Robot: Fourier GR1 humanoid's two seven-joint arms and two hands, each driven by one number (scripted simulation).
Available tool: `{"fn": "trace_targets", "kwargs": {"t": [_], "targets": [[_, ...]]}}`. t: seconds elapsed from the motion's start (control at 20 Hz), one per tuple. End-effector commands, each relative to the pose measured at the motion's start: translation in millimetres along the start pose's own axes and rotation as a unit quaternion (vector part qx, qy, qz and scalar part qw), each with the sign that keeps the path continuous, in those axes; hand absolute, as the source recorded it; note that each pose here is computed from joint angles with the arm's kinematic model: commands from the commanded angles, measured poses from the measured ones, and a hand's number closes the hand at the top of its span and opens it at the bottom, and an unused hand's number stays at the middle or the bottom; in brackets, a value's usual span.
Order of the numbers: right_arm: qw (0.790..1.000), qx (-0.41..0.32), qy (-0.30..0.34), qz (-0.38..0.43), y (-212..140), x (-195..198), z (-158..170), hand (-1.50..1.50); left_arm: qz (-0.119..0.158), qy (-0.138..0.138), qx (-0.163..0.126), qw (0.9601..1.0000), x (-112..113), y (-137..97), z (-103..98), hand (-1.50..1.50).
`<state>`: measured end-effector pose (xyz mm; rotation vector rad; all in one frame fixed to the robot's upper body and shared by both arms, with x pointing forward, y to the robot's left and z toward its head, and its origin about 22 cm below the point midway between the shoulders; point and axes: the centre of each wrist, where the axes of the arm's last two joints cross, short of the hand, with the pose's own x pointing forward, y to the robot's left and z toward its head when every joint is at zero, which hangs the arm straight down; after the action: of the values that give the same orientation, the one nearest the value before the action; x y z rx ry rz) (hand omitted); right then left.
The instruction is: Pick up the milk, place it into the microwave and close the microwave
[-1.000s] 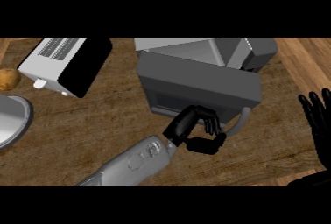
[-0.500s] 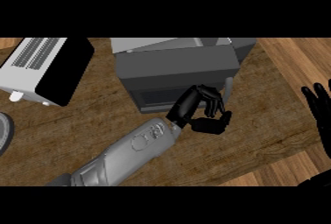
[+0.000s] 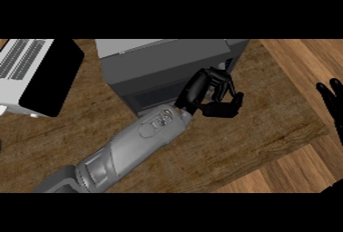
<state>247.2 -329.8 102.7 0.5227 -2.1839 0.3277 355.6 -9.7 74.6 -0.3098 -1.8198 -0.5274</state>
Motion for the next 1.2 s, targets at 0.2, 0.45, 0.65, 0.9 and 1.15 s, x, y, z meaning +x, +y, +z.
{"fn": "trace_targets", "kwargs": {"t": [0.2,0.45,0.65,0.9,1.15], "targets": [[1.0,0.026,0.001,0.001,-6.4,12.7,-13.3,-1.5,-0.012,-0.009,0.03,0.9994,14.9,11.5,-22.9,1.5],[0.999,0.031,-0.003,0.01,-12.7,20.4,-21.8,-1.5,-0.007,-0.015,0.04,0.9991,19.1,8.7,-24.1,1.5],[0.999,0.032,0.006,0.019,-18.4,25.8,-22.9,-1.5,-0.005,-0.018,0.05,0.9986,20.5,8.7,-24.9,1.5],[0.999,0.034,0.01,0.032,-27.1,35.4,-26.7,-1.5,-0.009,-0.016,0.066,0.9977,17.3,8.8,-23.2,1.5],[0.998,0.04,0.007,0.04,-31.5,42.6,-34.6,-1.5,-0.002,-0.02,0.069,0.9974,19.8,5.4,-22.3,1.5]]}}
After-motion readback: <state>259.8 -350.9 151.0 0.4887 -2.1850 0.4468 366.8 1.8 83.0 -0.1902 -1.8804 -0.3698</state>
